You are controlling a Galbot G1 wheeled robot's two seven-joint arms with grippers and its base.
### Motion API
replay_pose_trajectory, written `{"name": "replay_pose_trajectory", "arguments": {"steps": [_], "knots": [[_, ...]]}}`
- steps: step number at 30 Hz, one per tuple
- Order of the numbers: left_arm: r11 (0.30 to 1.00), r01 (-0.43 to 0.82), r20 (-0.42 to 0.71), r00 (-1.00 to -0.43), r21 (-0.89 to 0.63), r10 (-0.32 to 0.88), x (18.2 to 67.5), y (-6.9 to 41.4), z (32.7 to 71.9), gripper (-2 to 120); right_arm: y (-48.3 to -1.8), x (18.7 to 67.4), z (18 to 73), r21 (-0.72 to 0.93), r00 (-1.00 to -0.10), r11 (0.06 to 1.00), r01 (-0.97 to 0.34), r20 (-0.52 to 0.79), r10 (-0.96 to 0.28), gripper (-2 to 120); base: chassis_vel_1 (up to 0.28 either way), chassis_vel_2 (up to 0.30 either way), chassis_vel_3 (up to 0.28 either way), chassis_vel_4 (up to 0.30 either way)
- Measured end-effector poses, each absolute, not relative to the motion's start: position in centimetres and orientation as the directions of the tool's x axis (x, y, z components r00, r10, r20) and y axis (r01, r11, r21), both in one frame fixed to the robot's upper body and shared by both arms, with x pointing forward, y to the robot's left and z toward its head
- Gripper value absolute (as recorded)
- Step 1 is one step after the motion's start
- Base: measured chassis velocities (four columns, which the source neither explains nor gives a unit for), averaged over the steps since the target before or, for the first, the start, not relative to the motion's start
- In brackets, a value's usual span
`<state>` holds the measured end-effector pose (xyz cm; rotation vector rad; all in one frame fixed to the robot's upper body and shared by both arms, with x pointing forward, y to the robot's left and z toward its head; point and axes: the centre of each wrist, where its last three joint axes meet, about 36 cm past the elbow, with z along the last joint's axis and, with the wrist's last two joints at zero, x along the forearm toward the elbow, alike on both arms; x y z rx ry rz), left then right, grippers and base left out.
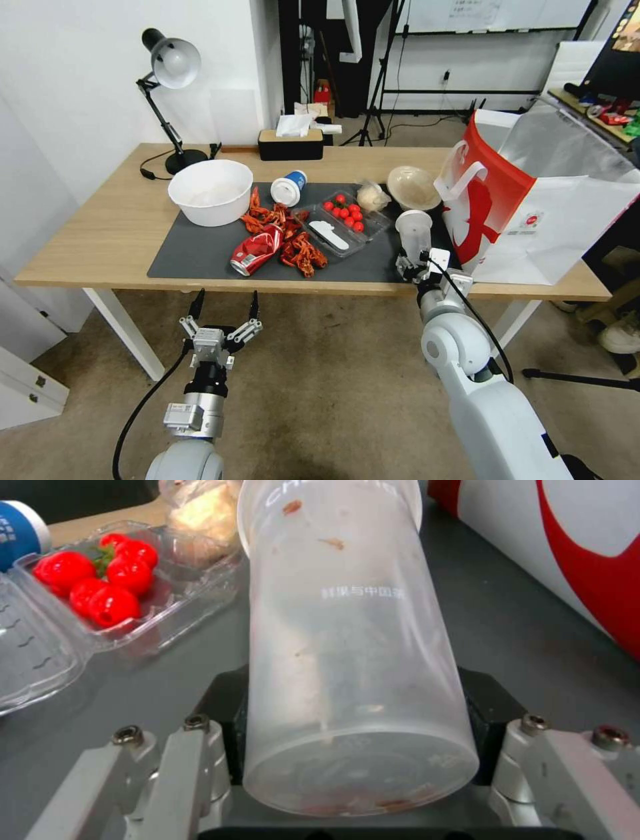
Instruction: Pick up the trash from the table and place it into the takeout bag.
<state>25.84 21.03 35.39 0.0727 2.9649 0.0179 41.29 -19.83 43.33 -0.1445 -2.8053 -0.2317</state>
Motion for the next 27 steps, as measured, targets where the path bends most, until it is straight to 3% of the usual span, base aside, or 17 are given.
{"name": "replay_pose_trajectory", "arguments": {"steps": [7,14,17,18,19,22,27], "knots": [[0.999,0.047,-0.175,-0.983,0.015,0.049,25.8,21.1,35.3,100,-19.9,39.7,44.2,0.148,-0.959,0.987,0.055,0.282,0.011,53,0.000,0.000,0.000,0.000],[0.999,0.038,-0.188,-0.981,0.015,0.040,25.7,21.4,35.9,100,-21.5,35.0,48.8,0.112,-0.971,0.969,-0.218,0.077,-0.228,53,0.000,0.000,0.000,0.000],[0.999,0.037,-0.189,-0.981,0.015,0.039,25.7,21.5,36.0,100,-21.9,34.6,50.0,0.093,-0.967,0.964,-0.248,0.033,-0.252,53,0.000,0.000,0.000,0.000],[0.999,0.036,-0.191,-0.981,0.014,0.038,25.6,21.4,36.2,100,-22.6,34.3,51.6,0.074,-0.962,0.960,-0.271,-0.042,-0.269,53,0.000,0.000,0.000,0.000],[0.999,0.034,-0.192,-0.981,0.013,0.036,25.5,21.4,36.3,100,-23.5,34.3,53.6,0.054,-0.955,0.960,-0.274,-0.130,-0.265,53,0.000,0.000,0.000,0.000],[0.999,0.033,-0.192,-0.981,0.012,0.035,25.4,21.4,36.4,100,-24.3,34.3,55.6,0.044,-0.952,0.966,-0.256,-0.186,-0.244,53,0.000,0.000,0.000,0.000],[0.999,0.031,-0.194,-0.980,0.017,0.033,25.0,21.4,36.8,100,-29.5,36.5,61.2,0.026,-0.967,0.998,-0.051,-0.252,-0.043,53,0.000,0.000,0.000,0.000]]}}
